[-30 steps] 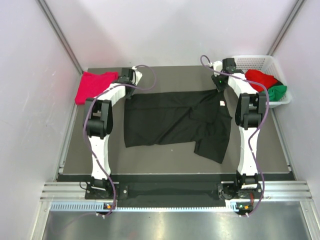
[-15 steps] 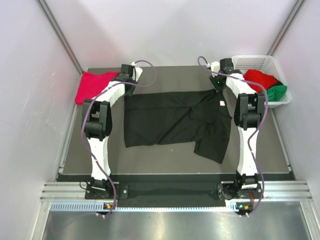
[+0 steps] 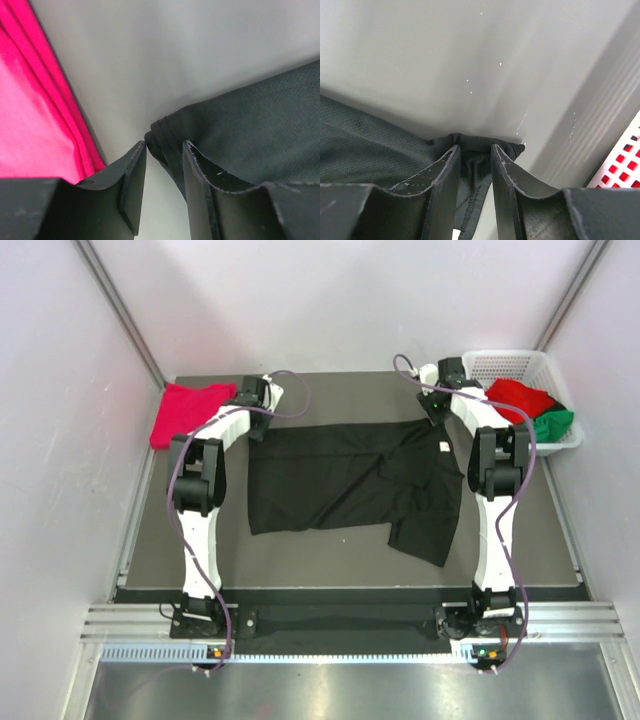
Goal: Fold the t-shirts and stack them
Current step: Fold the tshirt
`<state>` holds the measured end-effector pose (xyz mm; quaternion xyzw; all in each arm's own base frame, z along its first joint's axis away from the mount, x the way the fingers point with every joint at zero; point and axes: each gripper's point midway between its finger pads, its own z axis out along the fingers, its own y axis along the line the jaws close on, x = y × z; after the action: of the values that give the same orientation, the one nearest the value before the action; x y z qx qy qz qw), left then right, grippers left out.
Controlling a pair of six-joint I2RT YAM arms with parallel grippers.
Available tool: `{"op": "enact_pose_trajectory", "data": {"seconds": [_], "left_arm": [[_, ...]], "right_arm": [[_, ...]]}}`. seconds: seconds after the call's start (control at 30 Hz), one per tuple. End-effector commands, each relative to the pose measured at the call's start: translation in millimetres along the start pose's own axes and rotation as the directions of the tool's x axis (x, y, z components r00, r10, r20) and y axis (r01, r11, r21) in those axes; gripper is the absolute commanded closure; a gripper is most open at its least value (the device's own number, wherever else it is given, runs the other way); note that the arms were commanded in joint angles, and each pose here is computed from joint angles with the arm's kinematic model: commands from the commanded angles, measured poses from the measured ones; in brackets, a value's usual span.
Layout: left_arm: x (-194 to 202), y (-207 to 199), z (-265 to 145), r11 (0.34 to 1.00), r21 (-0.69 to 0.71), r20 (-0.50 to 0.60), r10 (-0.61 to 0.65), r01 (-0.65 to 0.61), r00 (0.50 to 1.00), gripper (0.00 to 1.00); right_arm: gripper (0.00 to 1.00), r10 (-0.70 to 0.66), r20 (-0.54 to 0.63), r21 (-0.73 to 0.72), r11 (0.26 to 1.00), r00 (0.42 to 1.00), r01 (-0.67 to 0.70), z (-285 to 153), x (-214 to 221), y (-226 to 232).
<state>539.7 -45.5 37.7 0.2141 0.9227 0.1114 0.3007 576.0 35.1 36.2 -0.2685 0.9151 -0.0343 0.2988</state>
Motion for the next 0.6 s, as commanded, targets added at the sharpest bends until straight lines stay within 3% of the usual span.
{"op": "enact_pose_trajectory", "data": {"seconds": [0.0,0.1,0.13,0.2,0.57], "left_arm": [[11,0,11,1.0,-0.007,-0.026,0.008,-0.008,1.0,0.6],[14,-2,19,1.0,0.004,-0.035,0.02,-0.02,0.999,0.74],[15,-3,21,1.0,0.008,-0.037,0.022,-0.022,0.999,0.91],[16,-6,25,0.999,0.022,-0.04,0.027,-0.026,0.999,1.0],[0,3,38,0.999,-0.019,-0.001,0.028,-0.028,1.0,1.0]], "right_arm": [[0.68,-0.019,0.0,-0.025,1.0,1.0,0.019,-18,-6,12],[0.68,-0.022,-0.008,-0.029,0.999,1.0,0.021,-16,-3,13],[0.68,-0.024,-0.015,-0.031,0.999,1.0,0.024,-15,-1,14],[0.68,-0.032,-0.024,-0.031,0.999,0.999,0.031,-14,2,15],[0.78,-0.053,-0.079,-0.007,0.999,0.995,0.053,7,18,10]]}}
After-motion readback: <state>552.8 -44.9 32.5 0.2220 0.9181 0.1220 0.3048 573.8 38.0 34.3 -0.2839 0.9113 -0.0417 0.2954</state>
